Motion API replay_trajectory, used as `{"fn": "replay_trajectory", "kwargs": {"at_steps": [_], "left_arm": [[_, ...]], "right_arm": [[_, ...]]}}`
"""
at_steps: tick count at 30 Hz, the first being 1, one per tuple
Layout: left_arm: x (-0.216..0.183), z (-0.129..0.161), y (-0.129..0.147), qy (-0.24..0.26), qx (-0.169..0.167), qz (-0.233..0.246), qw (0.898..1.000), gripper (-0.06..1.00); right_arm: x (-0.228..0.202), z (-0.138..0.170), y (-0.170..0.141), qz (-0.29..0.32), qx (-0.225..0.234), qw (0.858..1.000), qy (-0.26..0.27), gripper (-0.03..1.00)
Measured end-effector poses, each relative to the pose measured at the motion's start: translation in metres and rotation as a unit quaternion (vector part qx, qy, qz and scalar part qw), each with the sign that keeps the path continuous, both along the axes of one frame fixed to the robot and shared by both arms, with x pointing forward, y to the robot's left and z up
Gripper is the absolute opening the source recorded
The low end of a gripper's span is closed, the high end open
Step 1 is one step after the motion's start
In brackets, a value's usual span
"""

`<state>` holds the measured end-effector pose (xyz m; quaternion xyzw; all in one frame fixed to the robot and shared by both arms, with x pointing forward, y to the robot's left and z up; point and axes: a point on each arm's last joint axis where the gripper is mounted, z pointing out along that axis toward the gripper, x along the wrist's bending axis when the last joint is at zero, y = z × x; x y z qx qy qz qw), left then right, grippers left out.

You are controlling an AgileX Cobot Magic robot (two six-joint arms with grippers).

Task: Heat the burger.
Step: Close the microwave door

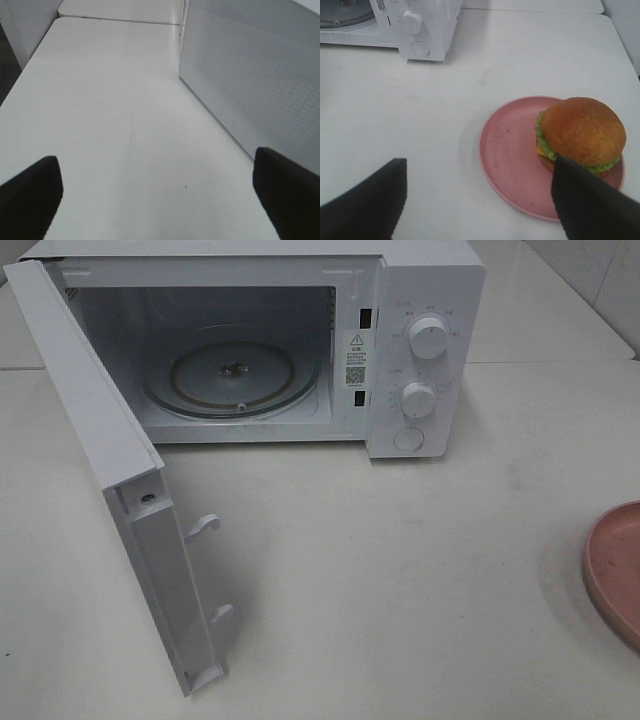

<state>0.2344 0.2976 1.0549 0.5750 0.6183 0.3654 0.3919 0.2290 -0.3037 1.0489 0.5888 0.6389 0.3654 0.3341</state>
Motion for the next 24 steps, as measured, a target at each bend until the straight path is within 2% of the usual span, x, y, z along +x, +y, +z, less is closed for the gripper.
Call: {"fn": "replay_trajectory", "kwargs": {"at_steps": [14,17,18,19,21,22,23,24], "left_arm": [[-0.001,0.001,0.000,-0.003,0.000,0.000,1.000,0.97],[0.002,0.009,0.000,-0.015,0.000,0.000,1.000,0.94],[0.009,0.013,0.001,-0.015,0.000,0.001,1.000,0.89],[0.009,0.013,0.001,-0.015,0.000,0.001,1.000,0.89],[0.021,0.016,0.001,-0.009,-0.001,0.002,1.000,0.76],[0.021,0.016,0.001,-0.009,-0.001,0.002,1.000,0.76],[0.029,0.018,0.002,-0.007,-0.001,0.003,1.000,0.65],[0.029,0.018,0.002,-0.007,-0.001,0.003,1.000,0.65]], "right_arm": [[0.000,0.000,0.000,0.000,0.000,1.000,0.000,0.77],[0.000,0.000,0.000,0.000,0.000,1.000,0.000,0.77],[0.000,0.000,0.000,0.000,0.000,1.000,0.000,0.77],[0.000,0.000,0.000,0.000,0.000,1.000,0.000,0.77],[0.000,0.000,0.000,0.000,0.000,1.000,0.000,0.77],[0.000,0.000,0.000,0.000,0.000,1.000,0.000,0.77],[0.000,0.000,0.000,0.000,0.000,1.000,0.000,0.77],[0.000,0.000,0.000,0.000,0.000,1.000,0.000,0.77]]}}
